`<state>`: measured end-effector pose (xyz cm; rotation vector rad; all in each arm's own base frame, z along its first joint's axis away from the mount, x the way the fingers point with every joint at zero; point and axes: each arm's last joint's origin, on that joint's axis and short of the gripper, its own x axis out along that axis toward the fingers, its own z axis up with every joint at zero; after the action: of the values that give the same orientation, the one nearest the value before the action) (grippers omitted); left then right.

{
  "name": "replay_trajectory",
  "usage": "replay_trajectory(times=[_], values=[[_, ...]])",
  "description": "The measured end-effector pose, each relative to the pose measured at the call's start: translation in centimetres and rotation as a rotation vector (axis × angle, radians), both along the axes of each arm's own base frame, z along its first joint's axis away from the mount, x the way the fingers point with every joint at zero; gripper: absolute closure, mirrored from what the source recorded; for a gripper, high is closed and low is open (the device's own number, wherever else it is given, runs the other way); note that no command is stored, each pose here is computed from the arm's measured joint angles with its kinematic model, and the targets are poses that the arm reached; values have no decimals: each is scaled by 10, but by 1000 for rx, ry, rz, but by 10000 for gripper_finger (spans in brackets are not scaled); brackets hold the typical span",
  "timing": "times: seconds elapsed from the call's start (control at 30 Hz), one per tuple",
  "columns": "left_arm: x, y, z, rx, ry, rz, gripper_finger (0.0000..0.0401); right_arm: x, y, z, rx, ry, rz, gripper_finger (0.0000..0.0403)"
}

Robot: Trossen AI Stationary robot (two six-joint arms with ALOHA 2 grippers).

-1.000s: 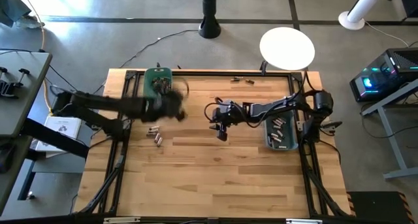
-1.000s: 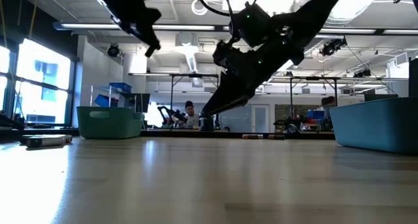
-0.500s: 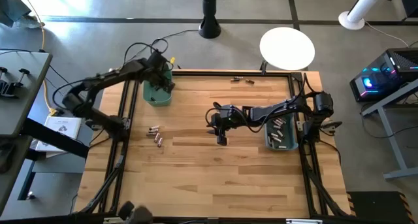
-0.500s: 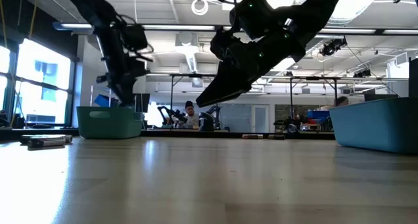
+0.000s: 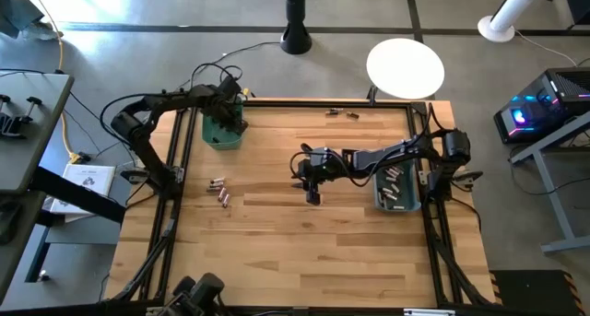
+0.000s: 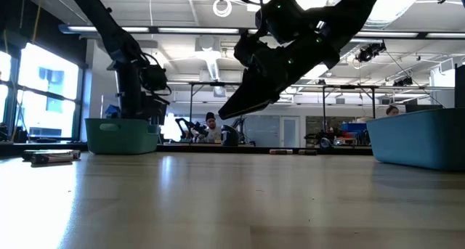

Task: Sort batteries
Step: Put the black battery into the green bin

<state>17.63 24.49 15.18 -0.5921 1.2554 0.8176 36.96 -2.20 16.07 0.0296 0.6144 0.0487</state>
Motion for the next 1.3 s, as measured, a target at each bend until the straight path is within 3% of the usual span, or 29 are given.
replay_trajectory(times=[0.17,0.37,0.5,0.67,0.83,1.03,1.2,1.3], values=[[1,2,0,22,6,12,332,0,0,0,0,0,0,274],[-3,2,11,63,-10,2,267,0,0,0,1,0,0,274],[-11,-3,31,103,-26,16,237,0,1,0,2,0,1,274],[-23,-23,74,198,-81,36,230,0,1,0,2,-2,1,274],[-24,-64,120,319,-202,3,230,1,1,1,2,-12,1,274],[-11,-144,153,436,-275,-155,246,2,1,3,1,-37,2,274],[-3,-215,145,418,-297,-458,266,2,2,3,-1,-37,6,274],[-6,-250,129,321,-305,-513,275,2,4,3,-2,-37,13,274]])
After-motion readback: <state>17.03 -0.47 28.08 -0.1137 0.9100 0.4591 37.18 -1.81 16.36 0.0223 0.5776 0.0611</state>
